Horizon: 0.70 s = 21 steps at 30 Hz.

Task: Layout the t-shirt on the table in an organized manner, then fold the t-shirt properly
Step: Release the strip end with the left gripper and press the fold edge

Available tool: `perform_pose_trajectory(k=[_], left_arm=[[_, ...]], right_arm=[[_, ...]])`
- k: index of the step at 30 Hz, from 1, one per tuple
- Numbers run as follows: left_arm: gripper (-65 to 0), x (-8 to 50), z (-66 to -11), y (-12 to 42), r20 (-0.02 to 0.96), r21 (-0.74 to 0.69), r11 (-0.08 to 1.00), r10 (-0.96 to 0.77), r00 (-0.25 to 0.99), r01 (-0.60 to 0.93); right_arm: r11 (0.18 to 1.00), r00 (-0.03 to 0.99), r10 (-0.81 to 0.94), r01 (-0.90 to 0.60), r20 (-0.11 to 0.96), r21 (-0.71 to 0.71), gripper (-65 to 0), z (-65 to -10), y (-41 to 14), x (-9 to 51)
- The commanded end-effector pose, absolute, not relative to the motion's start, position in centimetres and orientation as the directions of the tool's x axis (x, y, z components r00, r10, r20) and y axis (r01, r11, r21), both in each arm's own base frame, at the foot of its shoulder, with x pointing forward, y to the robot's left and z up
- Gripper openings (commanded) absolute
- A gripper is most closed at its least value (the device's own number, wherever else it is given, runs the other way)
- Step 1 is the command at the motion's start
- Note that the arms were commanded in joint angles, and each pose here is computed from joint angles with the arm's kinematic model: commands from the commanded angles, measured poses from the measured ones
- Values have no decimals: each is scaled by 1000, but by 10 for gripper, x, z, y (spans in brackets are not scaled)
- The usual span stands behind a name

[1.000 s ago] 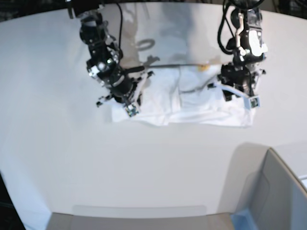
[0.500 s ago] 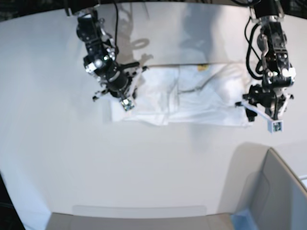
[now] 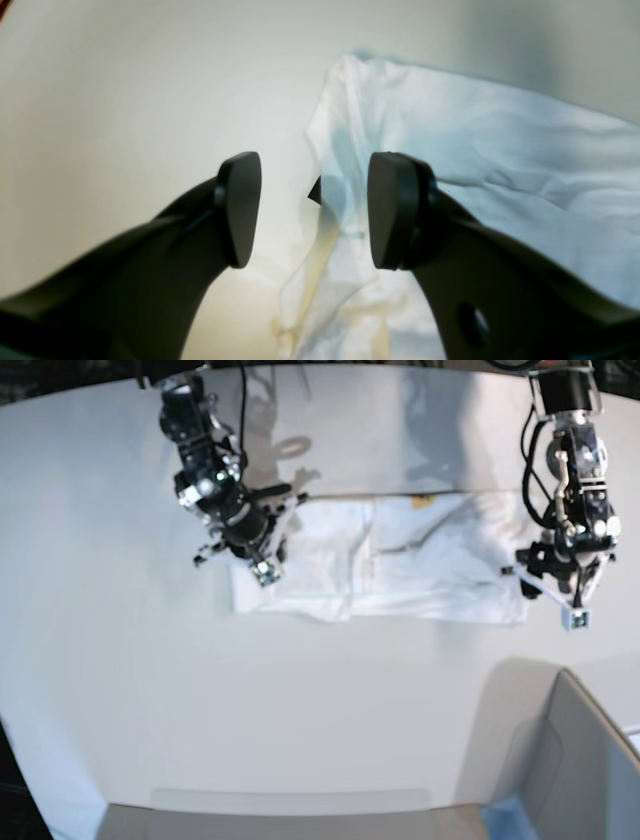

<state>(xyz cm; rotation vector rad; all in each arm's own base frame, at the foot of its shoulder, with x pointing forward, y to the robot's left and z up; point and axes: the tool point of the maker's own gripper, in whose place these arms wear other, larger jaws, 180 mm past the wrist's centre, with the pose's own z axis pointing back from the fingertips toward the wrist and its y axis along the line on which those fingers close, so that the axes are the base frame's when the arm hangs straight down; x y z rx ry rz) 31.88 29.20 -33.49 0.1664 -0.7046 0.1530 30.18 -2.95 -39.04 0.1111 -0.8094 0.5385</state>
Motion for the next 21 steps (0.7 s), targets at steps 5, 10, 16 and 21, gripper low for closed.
perform_pose_trajectory(k=[5,10,16,21], left_arm=[[-309,317,-329,289,685,0,984,130,717,-179],[-317,304,-355,313,656,-136,949,302,692,-285],[-333,303,-355,332,663,-247,932,362,655,-264],[-337,303,-354,331,664,-261,933,361,655,-249]], right_arm=[[862,539,410,-492,736,-120,-650,-380,-30,309],[862,543,412,-493,732,-120,-650,-382,-30,307],[861,545,418,-494,726,-125,-650,-384,-34,306],[860,548,419,-494,724,-123,-650,-385,-34,304]])
